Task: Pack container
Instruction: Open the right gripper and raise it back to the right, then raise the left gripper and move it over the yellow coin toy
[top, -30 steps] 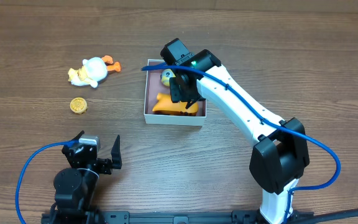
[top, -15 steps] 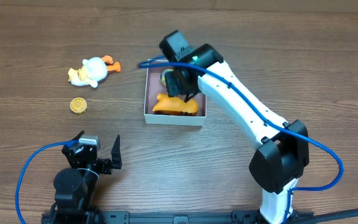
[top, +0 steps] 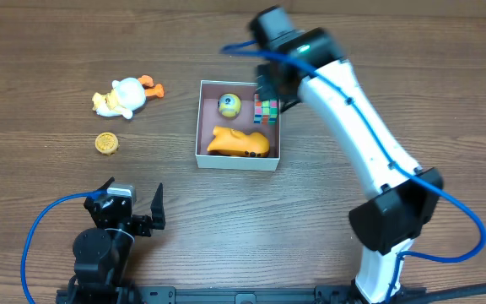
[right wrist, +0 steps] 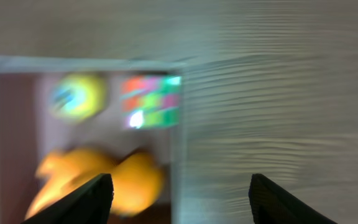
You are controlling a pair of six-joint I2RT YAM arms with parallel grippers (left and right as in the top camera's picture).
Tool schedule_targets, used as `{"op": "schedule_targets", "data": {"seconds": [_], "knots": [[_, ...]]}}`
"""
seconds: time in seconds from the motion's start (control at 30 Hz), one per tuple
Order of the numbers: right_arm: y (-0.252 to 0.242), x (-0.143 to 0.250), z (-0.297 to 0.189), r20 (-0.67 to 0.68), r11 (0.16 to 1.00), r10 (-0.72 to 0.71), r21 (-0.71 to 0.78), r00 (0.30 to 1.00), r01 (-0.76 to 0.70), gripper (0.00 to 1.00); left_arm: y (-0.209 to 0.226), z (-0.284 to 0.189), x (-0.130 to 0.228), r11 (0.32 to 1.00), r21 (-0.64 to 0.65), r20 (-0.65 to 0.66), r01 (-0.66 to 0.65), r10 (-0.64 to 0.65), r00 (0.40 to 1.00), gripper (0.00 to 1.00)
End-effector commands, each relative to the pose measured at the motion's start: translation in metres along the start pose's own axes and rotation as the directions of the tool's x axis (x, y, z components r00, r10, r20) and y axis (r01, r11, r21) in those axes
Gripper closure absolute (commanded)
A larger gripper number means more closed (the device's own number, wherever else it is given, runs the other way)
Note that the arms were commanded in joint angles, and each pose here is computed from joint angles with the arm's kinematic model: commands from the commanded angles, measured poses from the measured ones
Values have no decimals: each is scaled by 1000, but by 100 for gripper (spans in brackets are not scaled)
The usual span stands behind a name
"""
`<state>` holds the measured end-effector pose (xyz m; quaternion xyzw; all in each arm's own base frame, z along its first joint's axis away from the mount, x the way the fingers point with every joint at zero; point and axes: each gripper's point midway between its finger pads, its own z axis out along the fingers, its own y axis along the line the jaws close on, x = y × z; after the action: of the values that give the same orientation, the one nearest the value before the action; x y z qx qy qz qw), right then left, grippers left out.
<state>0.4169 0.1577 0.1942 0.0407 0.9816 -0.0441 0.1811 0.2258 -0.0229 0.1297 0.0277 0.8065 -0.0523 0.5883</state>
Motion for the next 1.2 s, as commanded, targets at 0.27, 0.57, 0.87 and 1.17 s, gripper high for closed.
{"op": "schedule_targets", "data": {"seconds": [0.27,0.57,0.87,1.17], "knots": [[-129,-44,15,49,930,347,113,937,-350,0,2,0,-1,1000,-9,9,15,-15,1000,0],[-129,-44,15,48,930,348,111,936,-351,0,0,0,-1,1000,2,11,24,-24,1000,0],[-123,-43,15,30,933,349,84,936,-351,0,8,-60,-101,988,-72,121,136,-127,985,0],[-123,-43,15,30,933,349,84,936,-351,0,-25,-84,-187,965,40,-134,261,-254,958,0]]}}
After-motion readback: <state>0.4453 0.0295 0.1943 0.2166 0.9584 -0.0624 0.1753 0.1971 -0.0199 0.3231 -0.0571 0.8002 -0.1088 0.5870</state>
